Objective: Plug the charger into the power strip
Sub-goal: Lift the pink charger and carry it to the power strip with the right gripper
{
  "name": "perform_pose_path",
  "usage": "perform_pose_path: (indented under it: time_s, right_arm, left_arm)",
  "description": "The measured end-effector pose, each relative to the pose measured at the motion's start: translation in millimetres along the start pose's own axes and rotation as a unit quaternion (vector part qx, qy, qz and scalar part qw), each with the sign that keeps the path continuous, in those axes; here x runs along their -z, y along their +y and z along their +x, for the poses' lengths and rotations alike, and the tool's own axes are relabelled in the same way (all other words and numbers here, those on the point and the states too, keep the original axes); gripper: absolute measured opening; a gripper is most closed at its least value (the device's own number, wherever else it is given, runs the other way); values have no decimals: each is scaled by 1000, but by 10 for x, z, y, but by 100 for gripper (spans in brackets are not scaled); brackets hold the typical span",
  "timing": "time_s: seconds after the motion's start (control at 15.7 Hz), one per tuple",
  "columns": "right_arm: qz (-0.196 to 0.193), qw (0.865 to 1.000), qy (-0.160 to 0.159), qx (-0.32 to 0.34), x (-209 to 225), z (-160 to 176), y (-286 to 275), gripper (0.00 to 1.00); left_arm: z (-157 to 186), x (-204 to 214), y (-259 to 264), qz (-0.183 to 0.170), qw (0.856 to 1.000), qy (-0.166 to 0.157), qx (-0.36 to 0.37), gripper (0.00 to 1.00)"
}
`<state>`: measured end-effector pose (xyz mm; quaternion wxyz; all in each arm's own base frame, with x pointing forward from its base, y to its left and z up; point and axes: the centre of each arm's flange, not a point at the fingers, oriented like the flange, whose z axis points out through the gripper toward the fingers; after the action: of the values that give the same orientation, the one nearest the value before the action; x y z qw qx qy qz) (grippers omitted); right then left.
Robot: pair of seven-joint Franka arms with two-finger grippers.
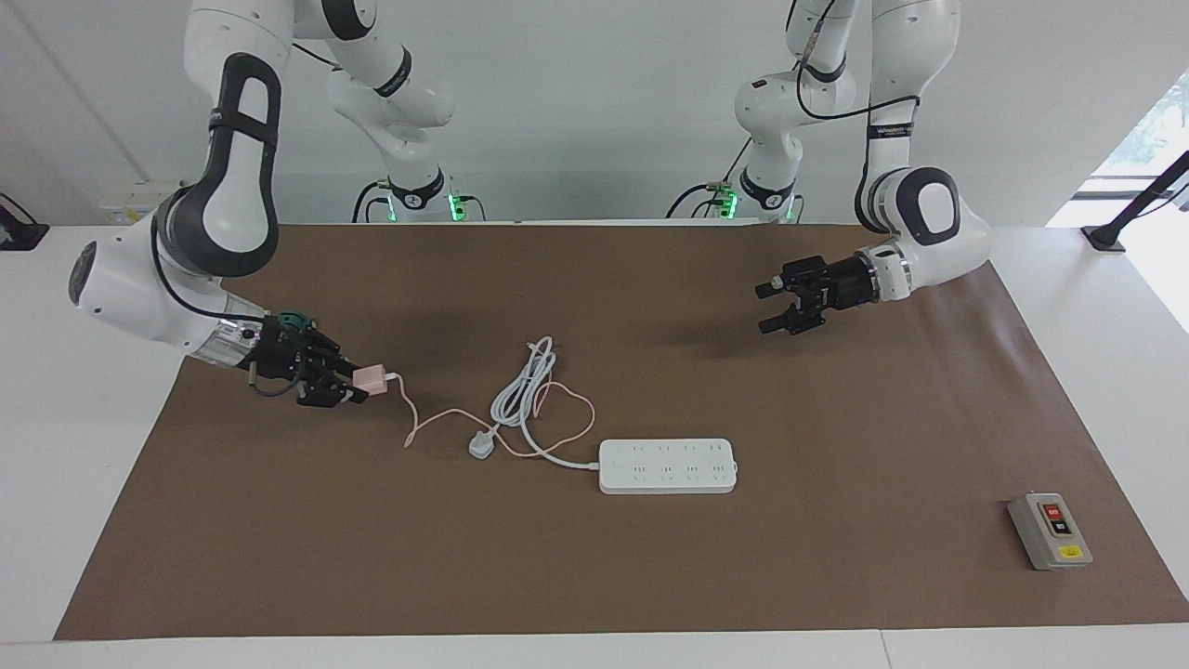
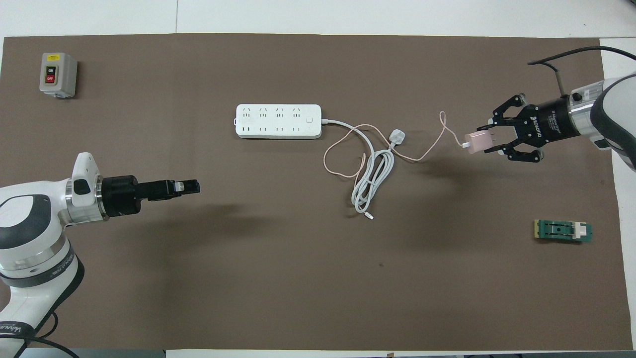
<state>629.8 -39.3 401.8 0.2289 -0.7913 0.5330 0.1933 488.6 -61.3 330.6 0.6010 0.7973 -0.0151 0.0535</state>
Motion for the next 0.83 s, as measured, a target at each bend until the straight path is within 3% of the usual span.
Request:
perform_pose_path:
  time_s: [0.45,0.64,0.83]
  right_arm:
    - [-23,997,0,-74,-486,-1341,-650,47]
    - [-7,995,-2,-103,-658,-1713,-793,47]
    - [10,991,1,-133,-885,-2115,-907,47]
  left_arm:
    - [-113,-175,-203,-30,999,-30,-5,100]
    - [-197,-360,-234,-34,998,-50,-6,100]
    - [-173,-399,-255,-40,998,-44,-11,100]
